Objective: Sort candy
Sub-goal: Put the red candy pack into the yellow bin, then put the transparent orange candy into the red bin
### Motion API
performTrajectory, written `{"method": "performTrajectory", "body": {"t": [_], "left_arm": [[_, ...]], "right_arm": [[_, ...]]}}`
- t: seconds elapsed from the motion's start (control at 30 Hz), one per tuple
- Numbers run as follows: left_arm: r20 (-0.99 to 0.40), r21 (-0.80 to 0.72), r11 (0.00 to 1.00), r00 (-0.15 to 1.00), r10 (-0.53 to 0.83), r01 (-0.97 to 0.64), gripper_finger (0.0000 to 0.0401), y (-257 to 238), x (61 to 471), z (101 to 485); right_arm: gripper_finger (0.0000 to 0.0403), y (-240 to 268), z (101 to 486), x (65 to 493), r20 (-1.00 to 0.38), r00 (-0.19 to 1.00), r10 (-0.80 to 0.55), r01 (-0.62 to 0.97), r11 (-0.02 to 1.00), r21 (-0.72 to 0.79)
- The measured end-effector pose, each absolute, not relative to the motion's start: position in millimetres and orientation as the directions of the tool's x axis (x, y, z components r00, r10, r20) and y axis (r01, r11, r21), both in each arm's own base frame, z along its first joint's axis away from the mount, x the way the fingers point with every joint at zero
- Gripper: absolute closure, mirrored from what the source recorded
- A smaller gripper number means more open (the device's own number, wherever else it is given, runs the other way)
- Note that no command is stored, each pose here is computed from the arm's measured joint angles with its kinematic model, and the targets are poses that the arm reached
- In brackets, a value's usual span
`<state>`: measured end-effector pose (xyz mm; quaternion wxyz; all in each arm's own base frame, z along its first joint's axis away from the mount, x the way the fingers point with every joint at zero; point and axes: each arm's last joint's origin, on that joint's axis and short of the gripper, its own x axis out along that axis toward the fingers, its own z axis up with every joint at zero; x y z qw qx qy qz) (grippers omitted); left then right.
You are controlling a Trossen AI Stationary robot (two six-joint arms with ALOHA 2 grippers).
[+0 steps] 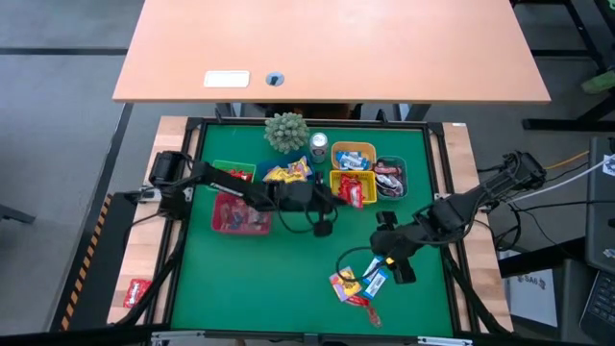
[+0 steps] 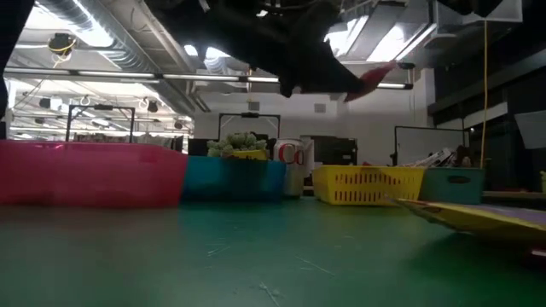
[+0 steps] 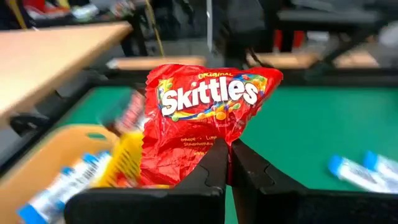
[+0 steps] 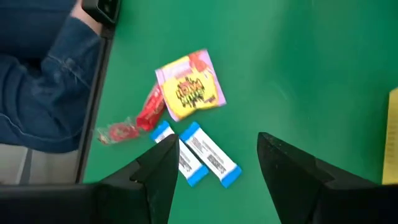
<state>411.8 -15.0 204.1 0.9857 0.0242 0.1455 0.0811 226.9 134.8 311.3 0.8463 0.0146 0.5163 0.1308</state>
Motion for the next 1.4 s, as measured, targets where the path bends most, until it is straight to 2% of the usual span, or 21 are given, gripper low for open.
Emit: {"method": "performTrajectory", "body": {"t": [0.17, 0.47, 0.57, 0.87, 1.0, 1.2, 1.4], "left_arm": [[-0.256, 0.047, 0.984, 0.95, 0.178, -0.172, 0.0401, 6.6, 413.1, 207.1], [-0.258, 0.042, 0.98, 0.945, 0.201, -0.196, 0.0401, 18.1, 413.1, 206.1], [-0.258, -0.003, 0.976, 0.943, 0.209, -0.217, 0.0397, 21.7, 412.9, 206.0], [-0.256, 0.0, 0.969, 0.937, 0.238, -0.246, 0.0327, 24.6, 412.6, 206.1], [-0.257, 0.002, 0.968, 0.936, 0.242, -0.25, 0.0309, 24.7, 412.6, 206.1], [-0.259, 0.003, 0.969, 0.935, 0.241, -0.249, 0.0308, 24.6, 412.6, 205.9], [-0.261, 0.004, 0.969, 0.936, 0.238, -0.245, 0.0309, 23.6, 412.6, 205.6]], "right_arm": [[0.0187, 135.3, 312.6, 229.1, -0.857, 0.458, 0.237, -0.204, 0.966, 0.159], [0.0187, 135.1, 312.6, 229.2, -0.857, 0.46, 0.233, -0.21, 0.966, 0.15], [0.0187, 135.1, 312.6, 229.1, -0.857, 0.46, 0.232, -0.232, 0.963, 0.136], [0.0187, 135.0, 312.5, 229.2, -0.858, 0.46, 0.23, -0.236, 0.963, 0.132], [0.0187, 135.3, 312.5, 229.1, -0.858, 0.458, 0.233, -0.156, 0.971, 0.181], [0.0187, 145.7, 307.5, 224.2, -0.854, 0.45, 0.262, 0.066, 0.944, 0.324], [0.0187, 180.5, 283.1, 207.9, -0.806, 0.51, 0.301, 0.272, 0.832, 0.483]]}}
